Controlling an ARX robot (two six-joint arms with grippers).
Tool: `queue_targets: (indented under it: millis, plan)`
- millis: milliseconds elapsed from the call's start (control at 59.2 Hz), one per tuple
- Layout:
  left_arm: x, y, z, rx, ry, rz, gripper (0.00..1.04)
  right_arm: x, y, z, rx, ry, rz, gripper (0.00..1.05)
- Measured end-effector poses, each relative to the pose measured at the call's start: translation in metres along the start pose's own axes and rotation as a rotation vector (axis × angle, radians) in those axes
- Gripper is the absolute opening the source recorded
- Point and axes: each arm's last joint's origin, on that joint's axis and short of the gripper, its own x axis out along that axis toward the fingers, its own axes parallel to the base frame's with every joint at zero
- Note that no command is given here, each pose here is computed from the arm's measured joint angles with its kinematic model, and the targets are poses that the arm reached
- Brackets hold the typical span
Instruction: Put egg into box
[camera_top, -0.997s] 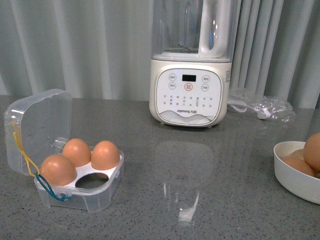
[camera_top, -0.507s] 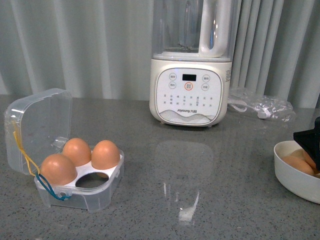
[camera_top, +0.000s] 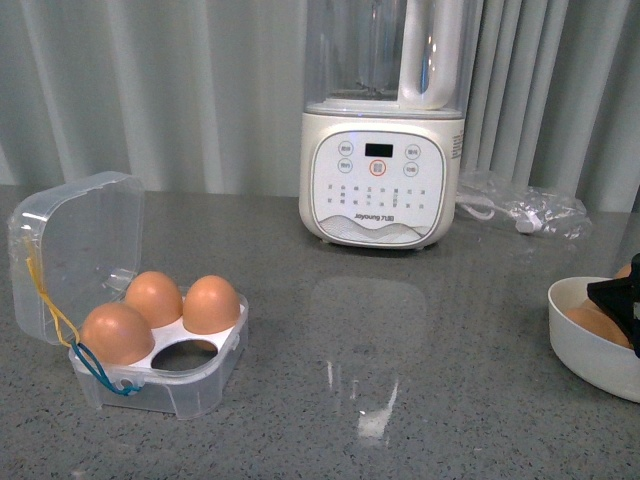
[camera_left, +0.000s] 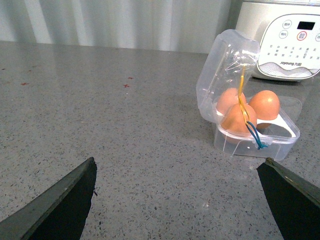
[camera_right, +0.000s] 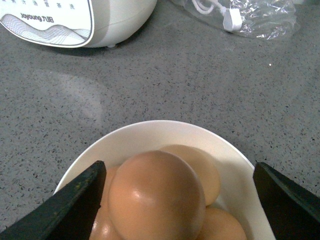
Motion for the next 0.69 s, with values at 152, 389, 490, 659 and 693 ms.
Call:
queue_targets:
  millis: [152,389,490,659,693]
  plan:
    - [0.000,0.000,0.000,0.000,0.000,0.000,0.98,0.000,0.000,0.000,0.001,-0.003,0.001,0.64]
    - [0.000,0.000,0.000,0.000,0.000,0.000,0.98,0.000,0.003,0.001,-0.003,-0.009,0.007,0.44]
    - [0.000,0.000,0.000,0.000,0.000,0.000,0.98,-0.001,0.003,0.003,-0.004,-0.015,0.009,0.44]
    - [0.000,0.000,0.000,0.000,0.000,0.000,0.98,-0.010,0.006,0.012,-0.012,-0.055,0.014,0.44]
    - [0.000,0.000,0.000,0.000,0.000,0.000,0.98,-0.013,0.007,0.016,-0.015,-0.071,0.015,0.44]
